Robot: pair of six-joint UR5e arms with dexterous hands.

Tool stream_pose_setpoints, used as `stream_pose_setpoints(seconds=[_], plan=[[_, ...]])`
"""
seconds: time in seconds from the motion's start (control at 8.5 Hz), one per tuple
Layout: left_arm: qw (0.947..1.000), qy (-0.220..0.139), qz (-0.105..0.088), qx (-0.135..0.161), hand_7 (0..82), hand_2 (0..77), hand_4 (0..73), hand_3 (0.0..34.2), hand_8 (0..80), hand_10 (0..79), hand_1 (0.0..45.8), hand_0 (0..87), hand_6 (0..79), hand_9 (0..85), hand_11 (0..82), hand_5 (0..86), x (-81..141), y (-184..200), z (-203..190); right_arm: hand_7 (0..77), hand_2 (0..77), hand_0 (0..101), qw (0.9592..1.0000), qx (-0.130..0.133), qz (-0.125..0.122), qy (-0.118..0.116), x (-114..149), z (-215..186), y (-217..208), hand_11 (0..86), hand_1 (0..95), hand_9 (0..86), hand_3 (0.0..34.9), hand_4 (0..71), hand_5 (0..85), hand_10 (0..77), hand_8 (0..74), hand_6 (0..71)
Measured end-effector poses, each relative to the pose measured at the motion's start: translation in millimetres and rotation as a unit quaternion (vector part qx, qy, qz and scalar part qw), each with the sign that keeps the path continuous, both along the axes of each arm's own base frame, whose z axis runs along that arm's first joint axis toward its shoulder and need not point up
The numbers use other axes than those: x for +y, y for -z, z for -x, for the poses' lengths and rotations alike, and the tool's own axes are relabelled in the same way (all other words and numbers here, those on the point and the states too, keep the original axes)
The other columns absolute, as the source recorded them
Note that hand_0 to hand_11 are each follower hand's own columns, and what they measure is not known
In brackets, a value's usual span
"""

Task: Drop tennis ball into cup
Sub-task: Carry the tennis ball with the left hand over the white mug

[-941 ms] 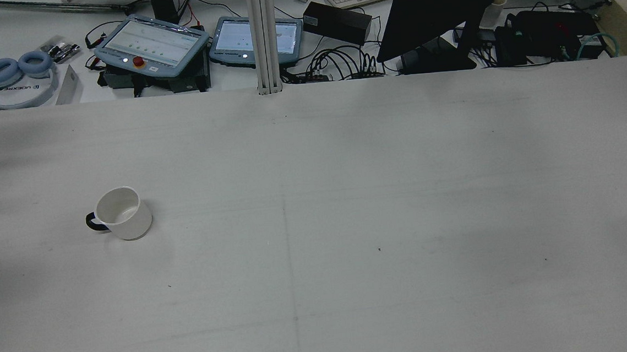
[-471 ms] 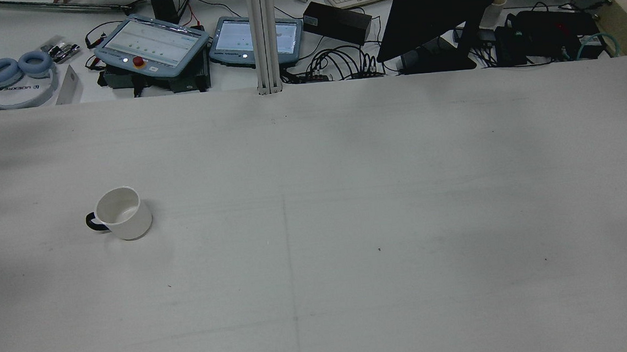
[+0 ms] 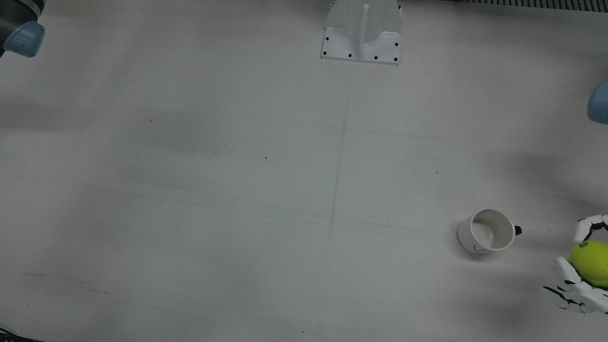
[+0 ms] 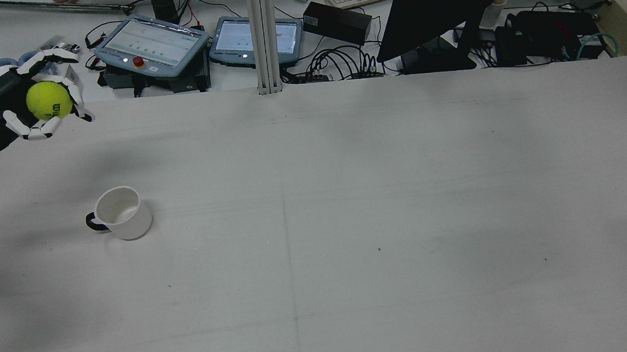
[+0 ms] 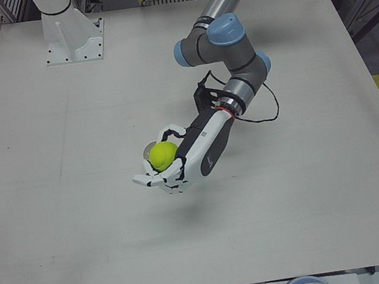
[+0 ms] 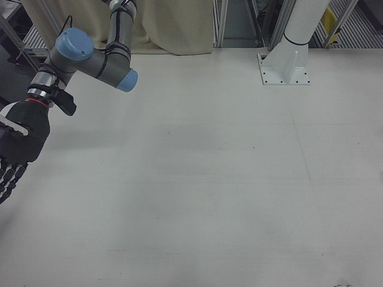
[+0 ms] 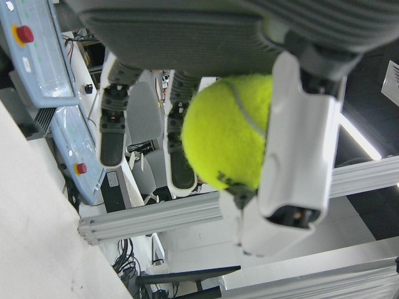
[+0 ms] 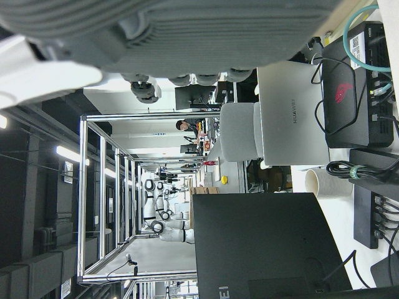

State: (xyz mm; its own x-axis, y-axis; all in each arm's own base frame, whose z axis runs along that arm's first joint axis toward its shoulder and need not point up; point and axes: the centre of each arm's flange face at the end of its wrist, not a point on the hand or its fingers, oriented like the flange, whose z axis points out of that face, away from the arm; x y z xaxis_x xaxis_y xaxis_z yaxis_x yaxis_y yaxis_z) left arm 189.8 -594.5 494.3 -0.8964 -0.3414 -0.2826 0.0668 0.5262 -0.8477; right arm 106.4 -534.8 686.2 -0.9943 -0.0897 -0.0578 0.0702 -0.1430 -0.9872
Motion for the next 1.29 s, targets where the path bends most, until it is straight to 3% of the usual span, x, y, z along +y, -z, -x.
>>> stream_pose_setpoints(seconds=[0.35,0.82,0.94,1.06,1.18,1.29], plan=[[0.9992,-0.038,0.009,-0.013,36.0,59.5,7.1,30.2,49.6,21.8,9.8,80.3,59.5,43.1,36.5,33.3,33.9,-24.9,-34.9,0.5,0.5,0,1.0000,0.000,0.000,0.000,0.0,0.0,0.1,0.5,0.5,0.0,0.0,0.0,0.0,0.0,0.0,0.0],[0.9978,-0.065,0.006,-0.012,36.0,59.5,3.8,30.2,46.9,21.8,9.3,80.4,59.5,40.9,36.0,32.7,57.4,-30.7,-57.8,0.0,0.5,0,1.0000,0.000,0.000,0.000,0.0,0.0,0.0,0.5,0.5,0.0,0.0,0.0,0.0,0.0,0.0,0.0],[0.9972,-0.074,0.007,-0.013,36.0,59.5,1.1,30.2,39.3,20.2,9.8,80.4,59.5,29.5,33.8,31.6,62.8,-32.6,-67.6,0.0,0.5,0,1.0000,0.000,0.000,0.000,0.0,0.0,-0.2,0.5,0.5,0.0,0.0,0.0,0.0,0.0,0.0,0.0],[0.9968,-0.078,0.006,-0.015,36.0,53.5,1.1,30.3,32.2,20.2,14.2,80.4,60.0,17.5,32.7,27.8,65.7,-33.7,-73.7,0.0,0.5,0,1.0000,0.000,0.000,0.000,0.1,0.0,-0.4,0.5,0.5,0.0,0.0,0.0,0.0,0.0,0.0,0.0],[0.9967,-0.080,0.005,-0.017,34.4,43.6,1.1,29.9,29.5,17.4,21.3,80.4,55.6,15.8,29.5,24.5,67.3,-33.8,-77.2,0.5,0.5,0,1.0000,0.000,0.000,0.000,0.1,0.0,-0.4,0.5,0.5,0.0,0.0,0.0,0.0,0.0,0.0,0.0],[0.9966,-0.081,0.004,-0.018,25.6,46.9,0.5,29.9,27.3,16.4,24.0,80.4,45.8,13.1,28.4,22.4,68.1,-33.9,-78.8,0.0,0.5,0,1.0000,0.000,0.001,0.000,0.1,0.0,-0.5,0.5,0.5,0.0,0.0,0.0,0.0,0.0,0.0,0.0]])
